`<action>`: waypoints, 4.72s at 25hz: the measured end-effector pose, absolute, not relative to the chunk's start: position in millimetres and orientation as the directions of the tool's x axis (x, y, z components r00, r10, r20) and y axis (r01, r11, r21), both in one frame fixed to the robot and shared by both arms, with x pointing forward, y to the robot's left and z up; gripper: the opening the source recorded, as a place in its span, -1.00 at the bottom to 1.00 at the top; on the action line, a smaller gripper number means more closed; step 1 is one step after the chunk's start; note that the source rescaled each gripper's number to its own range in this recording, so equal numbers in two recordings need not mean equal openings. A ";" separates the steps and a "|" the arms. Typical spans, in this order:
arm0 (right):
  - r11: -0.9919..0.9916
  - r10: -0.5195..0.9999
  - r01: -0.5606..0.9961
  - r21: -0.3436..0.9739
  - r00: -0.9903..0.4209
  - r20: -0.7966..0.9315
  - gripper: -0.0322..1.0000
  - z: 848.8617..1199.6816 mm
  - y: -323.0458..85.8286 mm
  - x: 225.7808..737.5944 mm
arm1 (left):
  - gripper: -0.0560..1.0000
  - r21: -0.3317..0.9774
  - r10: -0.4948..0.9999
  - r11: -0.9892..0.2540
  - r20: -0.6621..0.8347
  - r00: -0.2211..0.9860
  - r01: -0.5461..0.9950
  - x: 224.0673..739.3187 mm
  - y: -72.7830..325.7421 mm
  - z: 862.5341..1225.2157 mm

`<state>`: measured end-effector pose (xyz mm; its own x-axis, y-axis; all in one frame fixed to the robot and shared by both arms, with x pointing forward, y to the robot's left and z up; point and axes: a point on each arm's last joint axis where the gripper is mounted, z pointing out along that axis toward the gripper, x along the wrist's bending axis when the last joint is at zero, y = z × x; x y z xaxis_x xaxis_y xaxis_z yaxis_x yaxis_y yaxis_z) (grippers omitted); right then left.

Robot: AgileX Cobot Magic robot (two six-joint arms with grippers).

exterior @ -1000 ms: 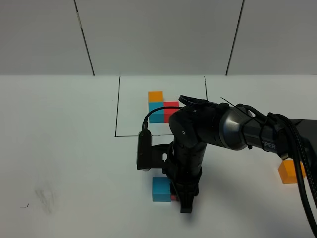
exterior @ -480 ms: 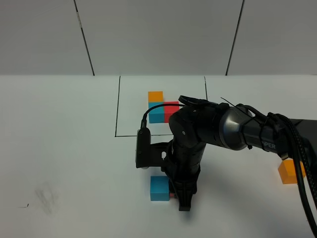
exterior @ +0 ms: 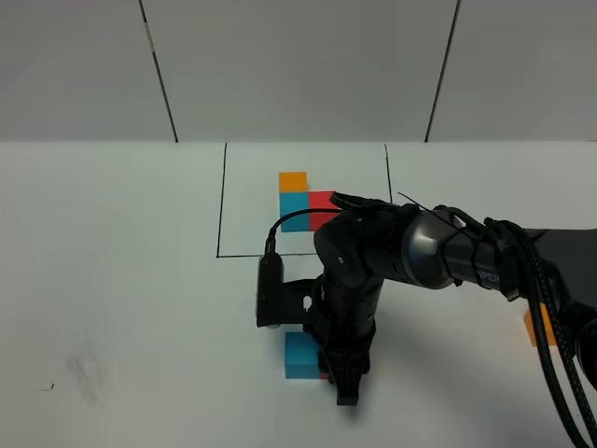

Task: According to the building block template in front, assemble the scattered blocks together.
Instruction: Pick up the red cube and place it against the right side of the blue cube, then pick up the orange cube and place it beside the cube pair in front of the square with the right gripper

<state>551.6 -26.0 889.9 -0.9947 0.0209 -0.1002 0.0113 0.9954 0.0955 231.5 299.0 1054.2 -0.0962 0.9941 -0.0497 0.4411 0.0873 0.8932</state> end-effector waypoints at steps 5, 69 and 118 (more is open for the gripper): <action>0.995 0.018 0.008 0.095 -0.995 -0.100 -0.93 889.9 -26.0 551.5 | 0.47 0.893 0.994 0.087 -0.050 -0.096 0.441 231.5 299.0 1054.2; -0.070 0.997 0.996 -0.063 0.067 -0.044 0.31 947.9 -293.6 602.5 | 0.47 0.893 0.994 0.087 -0.050 -0.096 0.441 231.5 299.0 1054.2; -0.061 0.997 0.998 -0.032 0.063 0.034 -0.93 891.5 -286.5 616.2 | 0.47 0.893 0.994 0.087 -0.050 -0.096 0.441 231.5 299.0 1054.2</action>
<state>616.2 -286.5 891.5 0.0625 0.9975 0.0339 0.9976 -0.0615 -0.0318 231.5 299.0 1054.2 -0.0962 0.9941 -0.0497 0.4411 0.0873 0.8932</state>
